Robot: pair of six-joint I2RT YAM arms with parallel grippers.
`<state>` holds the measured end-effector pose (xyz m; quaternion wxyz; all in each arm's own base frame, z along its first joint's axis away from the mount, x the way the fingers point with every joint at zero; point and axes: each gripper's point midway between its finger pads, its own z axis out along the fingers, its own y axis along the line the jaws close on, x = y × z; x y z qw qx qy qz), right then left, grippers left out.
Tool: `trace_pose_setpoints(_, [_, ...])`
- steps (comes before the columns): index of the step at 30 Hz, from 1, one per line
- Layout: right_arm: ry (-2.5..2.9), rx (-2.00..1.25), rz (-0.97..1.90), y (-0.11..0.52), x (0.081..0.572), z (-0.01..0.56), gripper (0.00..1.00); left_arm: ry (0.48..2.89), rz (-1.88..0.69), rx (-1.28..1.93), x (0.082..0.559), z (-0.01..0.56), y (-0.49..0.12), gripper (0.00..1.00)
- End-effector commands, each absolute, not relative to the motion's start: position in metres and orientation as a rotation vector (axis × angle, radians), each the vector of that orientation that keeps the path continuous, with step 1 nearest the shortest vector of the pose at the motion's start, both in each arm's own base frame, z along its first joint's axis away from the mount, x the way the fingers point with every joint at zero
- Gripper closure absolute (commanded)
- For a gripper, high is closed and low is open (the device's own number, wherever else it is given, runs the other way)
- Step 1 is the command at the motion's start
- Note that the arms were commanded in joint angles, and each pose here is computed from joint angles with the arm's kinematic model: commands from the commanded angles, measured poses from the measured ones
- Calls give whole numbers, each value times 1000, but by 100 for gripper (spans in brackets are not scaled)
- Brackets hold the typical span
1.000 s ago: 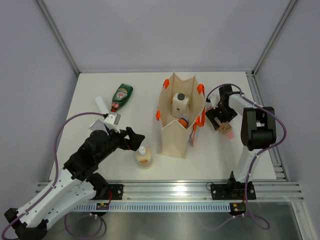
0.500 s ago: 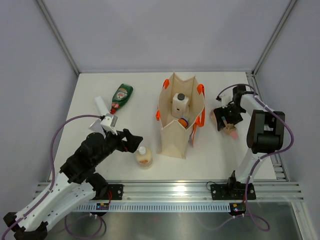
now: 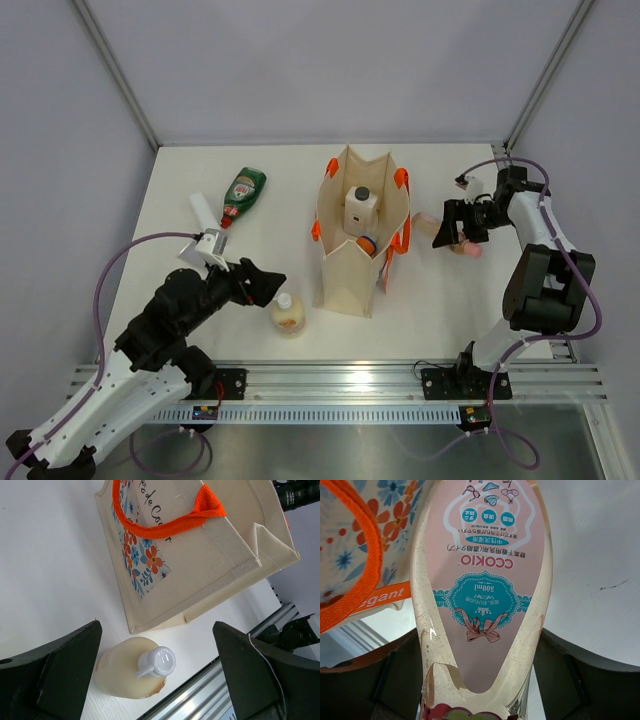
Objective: Place the personal care products into the canvas bag
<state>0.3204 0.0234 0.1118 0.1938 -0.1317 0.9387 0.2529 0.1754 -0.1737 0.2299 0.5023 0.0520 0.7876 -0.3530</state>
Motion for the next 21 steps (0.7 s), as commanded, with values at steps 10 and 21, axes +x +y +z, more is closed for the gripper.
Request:
trace_pose_setpoints(10, [2176,-390,875,48,301,267,100,1746,-984,93,170,293,-177,1])
trace_pose_setpoints(21, [1915,-700,719,102,290,382,100,1763,-977,94,177,287,-183,1])
